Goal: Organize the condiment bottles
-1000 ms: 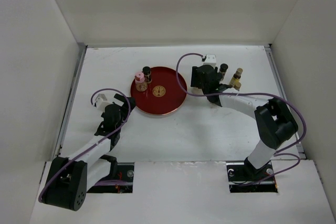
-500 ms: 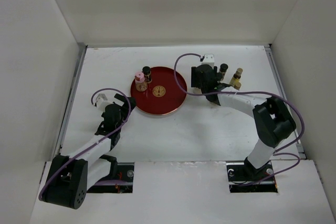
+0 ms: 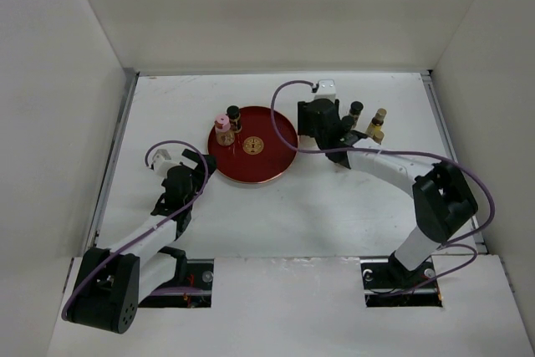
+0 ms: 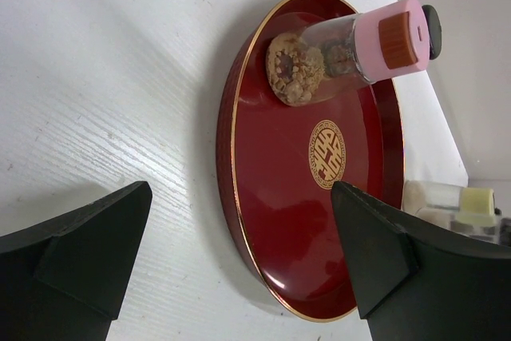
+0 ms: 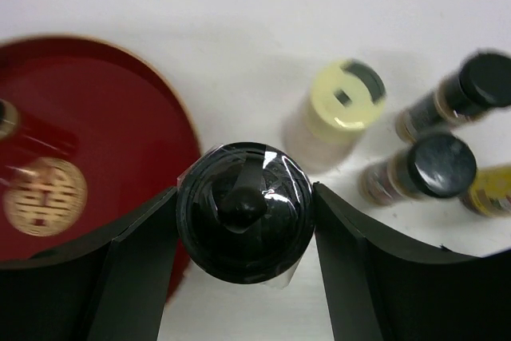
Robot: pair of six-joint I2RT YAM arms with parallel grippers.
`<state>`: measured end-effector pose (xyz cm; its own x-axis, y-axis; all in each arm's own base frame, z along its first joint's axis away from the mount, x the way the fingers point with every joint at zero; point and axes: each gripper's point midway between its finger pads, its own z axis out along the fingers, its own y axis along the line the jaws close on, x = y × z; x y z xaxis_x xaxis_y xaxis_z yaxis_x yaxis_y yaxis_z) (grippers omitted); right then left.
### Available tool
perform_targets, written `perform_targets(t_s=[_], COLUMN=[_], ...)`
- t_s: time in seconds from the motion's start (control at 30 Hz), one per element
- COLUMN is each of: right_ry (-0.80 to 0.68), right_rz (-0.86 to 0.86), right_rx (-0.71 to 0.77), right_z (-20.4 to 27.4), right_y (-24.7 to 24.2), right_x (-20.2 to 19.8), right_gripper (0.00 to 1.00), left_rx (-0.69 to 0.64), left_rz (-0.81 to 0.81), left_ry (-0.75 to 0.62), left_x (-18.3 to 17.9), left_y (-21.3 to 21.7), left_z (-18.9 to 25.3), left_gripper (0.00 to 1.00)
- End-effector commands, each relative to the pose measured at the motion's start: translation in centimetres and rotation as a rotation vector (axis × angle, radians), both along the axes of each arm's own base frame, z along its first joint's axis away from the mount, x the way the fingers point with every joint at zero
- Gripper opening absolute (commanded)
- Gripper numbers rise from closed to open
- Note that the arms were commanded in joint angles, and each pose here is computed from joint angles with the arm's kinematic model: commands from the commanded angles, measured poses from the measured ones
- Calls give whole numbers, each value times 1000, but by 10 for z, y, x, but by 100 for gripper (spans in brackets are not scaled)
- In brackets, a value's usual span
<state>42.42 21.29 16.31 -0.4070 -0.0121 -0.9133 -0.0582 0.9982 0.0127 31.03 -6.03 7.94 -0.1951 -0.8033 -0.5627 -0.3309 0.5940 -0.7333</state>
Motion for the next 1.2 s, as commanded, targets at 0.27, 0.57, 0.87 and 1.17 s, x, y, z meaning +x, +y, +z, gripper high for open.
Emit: perform_targets(t_s=[0.27,0.57,0.87,1.17], right_ry=[-231,-196,-172,-249], right_rz=[187,198,153,154], right_rx=[231,280,311,408], right_z=[95,58,40,100], right_y=[135,182,180,115], right_x=[61,99,97,59], right_gripper=[60,61,81,77], left_rx=[-17,-23,-16,-15], left_rz=[10,1,-3,5], left_ry=[-64,-64,-71,-70], left_x=[5,6,6,6], left_y=[1,-2,-2,0], left_z=[16,17,19,18], left_gripper=[100,100,100,100])
